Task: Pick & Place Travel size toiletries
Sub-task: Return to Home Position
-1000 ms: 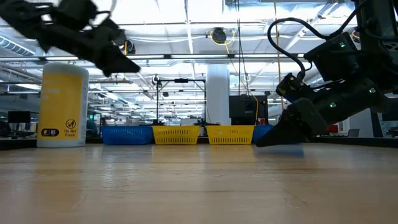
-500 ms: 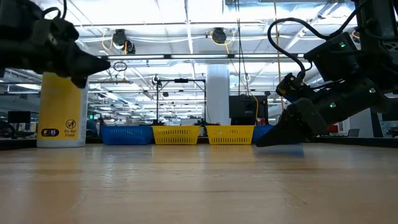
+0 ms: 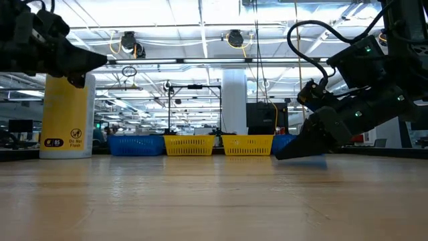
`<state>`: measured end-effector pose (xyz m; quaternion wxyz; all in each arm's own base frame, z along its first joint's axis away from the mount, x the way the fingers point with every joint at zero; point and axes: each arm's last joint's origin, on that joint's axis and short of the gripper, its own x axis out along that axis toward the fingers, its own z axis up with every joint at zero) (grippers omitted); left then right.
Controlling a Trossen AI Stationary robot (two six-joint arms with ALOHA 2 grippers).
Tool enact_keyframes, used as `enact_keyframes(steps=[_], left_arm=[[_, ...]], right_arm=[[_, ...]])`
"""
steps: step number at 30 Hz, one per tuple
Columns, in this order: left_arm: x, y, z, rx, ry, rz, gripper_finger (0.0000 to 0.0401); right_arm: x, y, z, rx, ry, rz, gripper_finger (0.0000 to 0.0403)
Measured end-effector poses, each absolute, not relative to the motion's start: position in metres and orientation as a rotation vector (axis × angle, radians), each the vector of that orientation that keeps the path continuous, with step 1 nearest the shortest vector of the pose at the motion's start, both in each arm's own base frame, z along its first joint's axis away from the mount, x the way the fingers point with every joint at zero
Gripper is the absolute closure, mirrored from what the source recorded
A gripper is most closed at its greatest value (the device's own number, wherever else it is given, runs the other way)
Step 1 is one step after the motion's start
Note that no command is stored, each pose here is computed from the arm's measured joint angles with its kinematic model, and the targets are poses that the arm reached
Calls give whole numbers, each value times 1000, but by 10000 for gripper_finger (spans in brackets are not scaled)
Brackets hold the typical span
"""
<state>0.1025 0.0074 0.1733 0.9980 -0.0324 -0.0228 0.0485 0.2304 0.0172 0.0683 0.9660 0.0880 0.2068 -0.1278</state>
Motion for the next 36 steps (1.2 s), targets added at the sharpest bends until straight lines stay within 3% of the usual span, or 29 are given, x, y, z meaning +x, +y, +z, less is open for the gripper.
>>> enact_keyframes(steps=[10,21,36], left_arm=[[97,7,171,-5,5,107,400],[105,7,161,78,126,91,376],[97,4,170,30,-29,30,375]], right_arm=[[228,18,65,222,452,-273,248],[228,21,66,203,440,-274,248],[228,21,66,200,438,-277,248]])
